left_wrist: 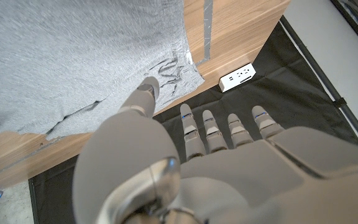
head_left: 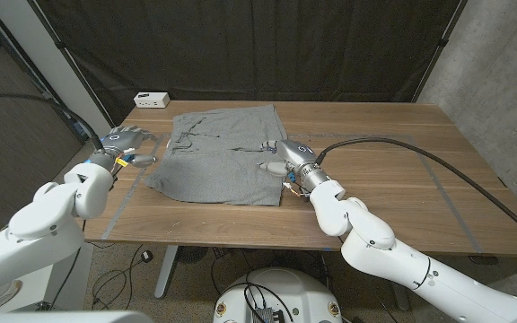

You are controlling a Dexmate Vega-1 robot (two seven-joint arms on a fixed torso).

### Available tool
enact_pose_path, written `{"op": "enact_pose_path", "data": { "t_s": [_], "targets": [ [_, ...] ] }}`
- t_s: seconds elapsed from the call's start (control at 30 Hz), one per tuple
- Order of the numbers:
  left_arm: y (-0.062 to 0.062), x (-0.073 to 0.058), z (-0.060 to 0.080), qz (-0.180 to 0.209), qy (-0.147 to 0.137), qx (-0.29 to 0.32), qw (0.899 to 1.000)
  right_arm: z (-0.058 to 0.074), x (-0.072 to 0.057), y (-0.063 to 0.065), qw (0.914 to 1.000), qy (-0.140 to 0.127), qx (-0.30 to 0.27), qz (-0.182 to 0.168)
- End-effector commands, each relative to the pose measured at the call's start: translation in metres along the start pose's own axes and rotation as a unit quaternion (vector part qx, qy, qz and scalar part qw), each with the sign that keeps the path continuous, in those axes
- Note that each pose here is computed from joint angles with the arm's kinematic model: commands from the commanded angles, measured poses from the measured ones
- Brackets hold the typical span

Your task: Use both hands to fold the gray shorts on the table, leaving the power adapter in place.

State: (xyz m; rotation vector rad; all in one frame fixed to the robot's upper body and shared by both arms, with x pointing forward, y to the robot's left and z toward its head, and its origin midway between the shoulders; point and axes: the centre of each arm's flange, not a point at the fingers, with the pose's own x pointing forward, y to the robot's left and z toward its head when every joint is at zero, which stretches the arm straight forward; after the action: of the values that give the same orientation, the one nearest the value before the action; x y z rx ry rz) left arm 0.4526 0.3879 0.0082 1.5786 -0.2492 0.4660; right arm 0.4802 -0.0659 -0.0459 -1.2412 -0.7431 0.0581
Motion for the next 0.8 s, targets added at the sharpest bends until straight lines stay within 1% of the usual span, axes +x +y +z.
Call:
{"op": "enact_pose_path", "data": {
  "t_s": [0.03,0.37,0.57,0.6,0.67,0.73,0.77,0.8],
  "targets": [
    [-0.006,-0.007,0.000,-0.020,0.019,0.020,0.999,0.005,-0.002,0.011,0.9996,-0.011,-0.004,0.025],
    [-0.012,-0.010,0.001,-0.041,0.037,0.043,0.998,0.011,-0.007,0.018,0.9990,-0.007,-0.029,0.035],
    [-0.016,-0.014,-0.002,-0.053,0.045,0.050,0.996,0.013,-0.012,0.023,0.9982,-0.008,-0.025,0.054],
    [-0.017,-0.015,-0.002,-0.056,0.046,0.051,0.996,0.014,-0.013,0.024,0.9983,-0.007,-0.028,0.051],
    [-0.022,-0.017,-0.002,-0.064,0.049,0.057,0.995,0.014,-0.015,0.027,0.9981,-0.004,-0.025,0.056],
    [-0.024,-0.017,-0.001,-0.066,0.049,0.058,0.995,0.014,-0.015,0.028,0.9979,-0.003,-0.023,0.060],
    [-0.028,-0.019,-0.001,-0.069,0.051,0.060,0.994,0.015,-0.016,0.030,0.9976,-0.003,-0.022,0.065],
    [-0.028,-0.019,-0.001,-0.069,0.052,0.060,0.994,0.015,-0.016,0.030,0.9976,-0.003,-0.022,0.065]
  ]
}}
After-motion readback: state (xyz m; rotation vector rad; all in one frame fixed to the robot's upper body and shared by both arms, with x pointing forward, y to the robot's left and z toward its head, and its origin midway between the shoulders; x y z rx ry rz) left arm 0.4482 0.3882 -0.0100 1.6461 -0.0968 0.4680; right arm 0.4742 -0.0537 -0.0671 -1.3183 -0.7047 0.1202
